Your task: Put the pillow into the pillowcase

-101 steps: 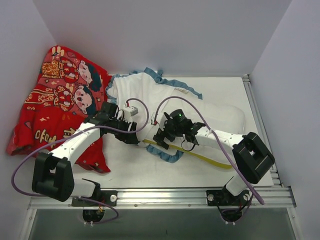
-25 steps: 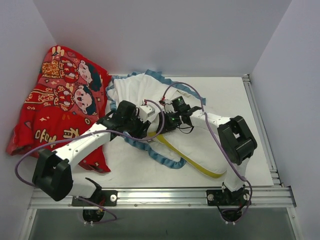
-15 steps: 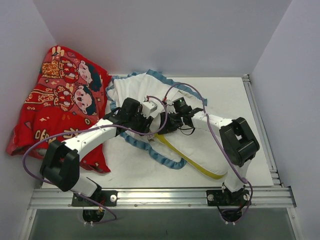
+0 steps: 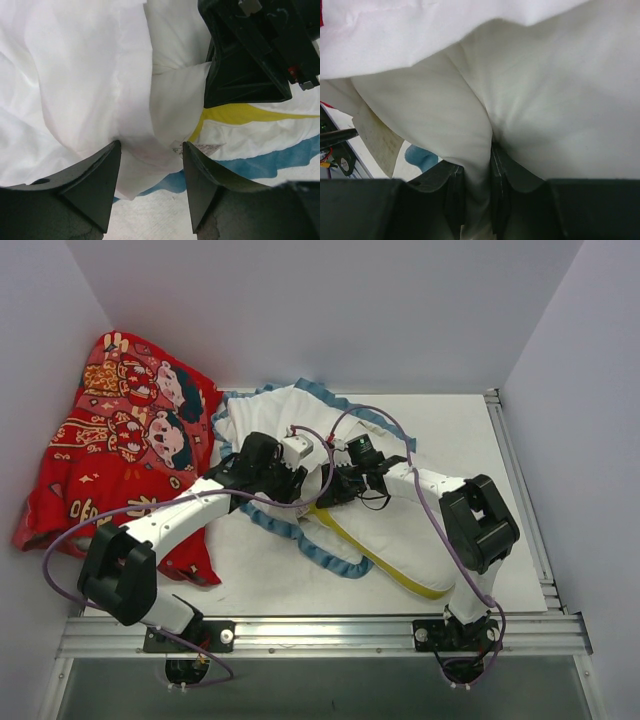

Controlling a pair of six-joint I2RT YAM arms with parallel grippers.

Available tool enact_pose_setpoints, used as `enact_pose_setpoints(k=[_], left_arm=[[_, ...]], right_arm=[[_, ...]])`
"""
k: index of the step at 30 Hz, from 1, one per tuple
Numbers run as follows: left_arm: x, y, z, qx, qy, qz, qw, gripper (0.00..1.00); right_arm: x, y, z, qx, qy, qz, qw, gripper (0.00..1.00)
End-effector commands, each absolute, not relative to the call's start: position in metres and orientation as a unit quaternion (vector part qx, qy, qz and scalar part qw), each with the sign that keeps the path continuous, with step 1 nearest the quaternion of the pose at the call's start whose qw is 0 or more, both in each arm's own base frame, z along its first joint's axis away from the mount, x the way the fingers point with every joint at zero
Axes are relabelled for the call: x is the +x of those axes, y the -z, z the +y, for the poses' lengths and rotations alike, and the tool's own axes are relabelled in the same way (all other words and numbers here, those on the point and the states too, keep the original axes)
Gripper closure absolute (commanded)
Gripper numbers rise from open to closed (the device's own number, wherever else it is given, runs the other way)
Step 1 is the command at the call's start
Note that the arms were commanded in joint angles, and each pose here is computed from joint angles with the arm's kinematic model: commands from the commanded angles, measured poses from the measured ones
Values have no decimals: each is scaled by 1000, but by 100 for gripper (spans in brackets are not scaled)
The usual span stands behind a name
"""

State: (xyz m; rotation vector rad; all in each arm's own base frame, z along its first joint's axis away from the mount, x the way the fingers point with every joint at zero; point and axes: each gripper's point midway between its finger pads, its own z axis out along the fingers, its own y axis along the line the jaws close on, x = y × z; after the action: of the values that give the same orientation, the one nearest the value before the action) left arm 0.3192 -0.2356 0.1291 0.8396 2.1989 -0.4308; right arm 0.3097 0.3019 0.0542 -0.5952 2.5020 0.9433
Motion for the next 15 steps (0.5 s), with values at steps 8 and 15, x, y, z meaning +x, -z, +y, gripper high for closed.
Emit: enact_pose_setpoints(k=[8, 15], left_arm=[[362, -169, -244, 304, 151, 830, 442, 38], [370, -161, -248, 321, 143, 832, 430, 44]], right_arm=[[293, -40, 280, -185, -299, 922, 164, 100], [293, -39, 277, -183, -295, 923, 165, 100]])
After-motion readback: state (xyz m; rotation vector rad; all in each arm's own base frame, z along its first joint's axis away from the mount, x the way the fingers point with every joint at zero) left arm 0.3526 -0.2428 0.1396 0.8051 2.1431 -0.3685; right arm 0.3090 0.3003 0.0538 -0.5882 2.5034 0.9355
